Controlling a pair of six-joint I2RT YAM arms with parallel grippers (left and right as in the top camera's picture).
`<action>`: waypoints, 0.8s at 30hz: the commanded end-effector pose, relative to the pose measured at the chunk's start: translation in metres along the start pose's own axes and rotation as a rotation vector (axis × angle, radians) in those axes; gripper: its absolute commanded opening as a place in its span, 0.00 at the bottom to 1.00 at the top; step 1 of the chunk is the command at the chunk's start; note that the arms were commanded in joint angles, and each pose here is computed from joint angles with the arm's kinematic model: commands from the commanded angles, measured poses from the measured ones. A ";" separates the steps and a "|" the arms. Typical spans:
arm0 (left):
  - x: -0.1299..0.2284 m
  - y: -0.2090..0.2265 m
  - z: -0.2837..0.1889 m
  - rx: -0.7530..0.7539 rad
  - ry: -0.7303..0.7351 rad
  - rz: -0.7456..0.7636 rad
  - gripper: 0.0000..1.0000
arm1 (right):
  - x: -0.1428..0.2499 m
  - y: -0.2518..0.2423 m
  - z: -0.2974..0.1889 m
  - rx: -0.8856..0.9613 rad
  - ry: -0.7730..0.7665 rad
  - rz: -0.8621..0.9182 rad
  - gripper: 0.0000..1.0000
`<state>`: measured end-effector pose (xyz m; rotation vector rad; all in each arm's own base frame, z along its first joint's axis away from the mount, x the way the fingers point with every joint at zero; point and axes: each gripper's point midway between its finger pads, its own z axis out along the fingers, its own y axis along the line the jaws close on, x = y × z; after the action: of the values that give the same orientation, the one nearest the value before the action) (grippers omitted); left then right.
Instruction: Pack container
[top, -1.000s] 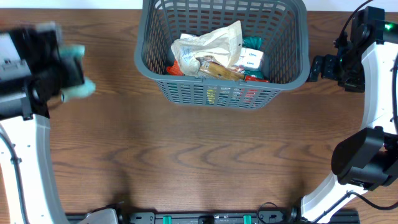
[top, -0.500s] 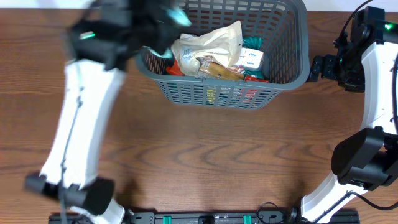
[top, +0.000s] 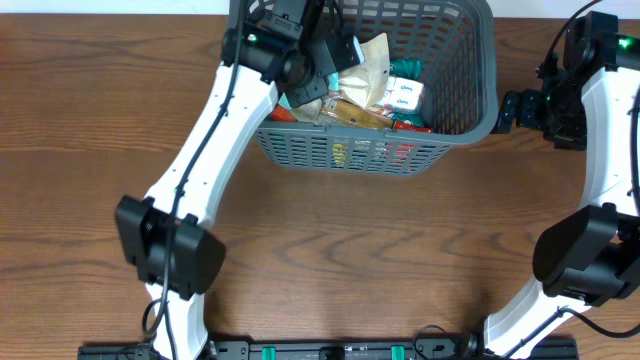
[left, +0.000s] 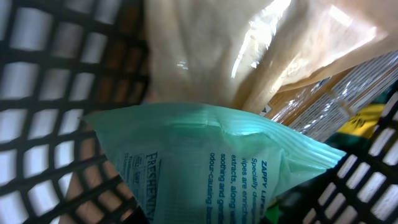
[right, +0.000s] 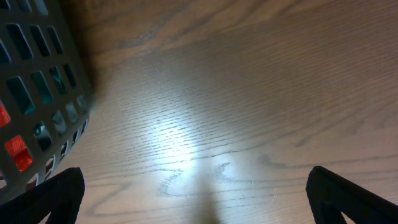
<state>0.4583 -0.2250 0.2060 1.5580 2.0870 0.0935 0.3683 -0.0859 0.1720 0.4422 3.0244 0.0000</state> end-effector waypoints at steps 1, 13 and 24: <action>0.005 0.001 0.014 0.009 0.029 0.081 0.22 | 0.000 -0.002 0.005 0.006 0.016 -0.012 0.99; 0.015 -0.003 0.015 0.023 0.074 0.060 0.88 | -0.003 -0.001 0.005 0.003 0.002 -0.012 0.99; 0.014 0.055 -0.081 -0.275 -0.010 -0.180 0.98 | -0.063 -0.010 -0.017 0.064 -0.255 -0.005 0.99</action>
<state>0.4690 -0.2040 0.2291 1.4322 2.1074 0.1989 0.4105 -0.1061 0.1828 0.4217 2.8378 -0.1075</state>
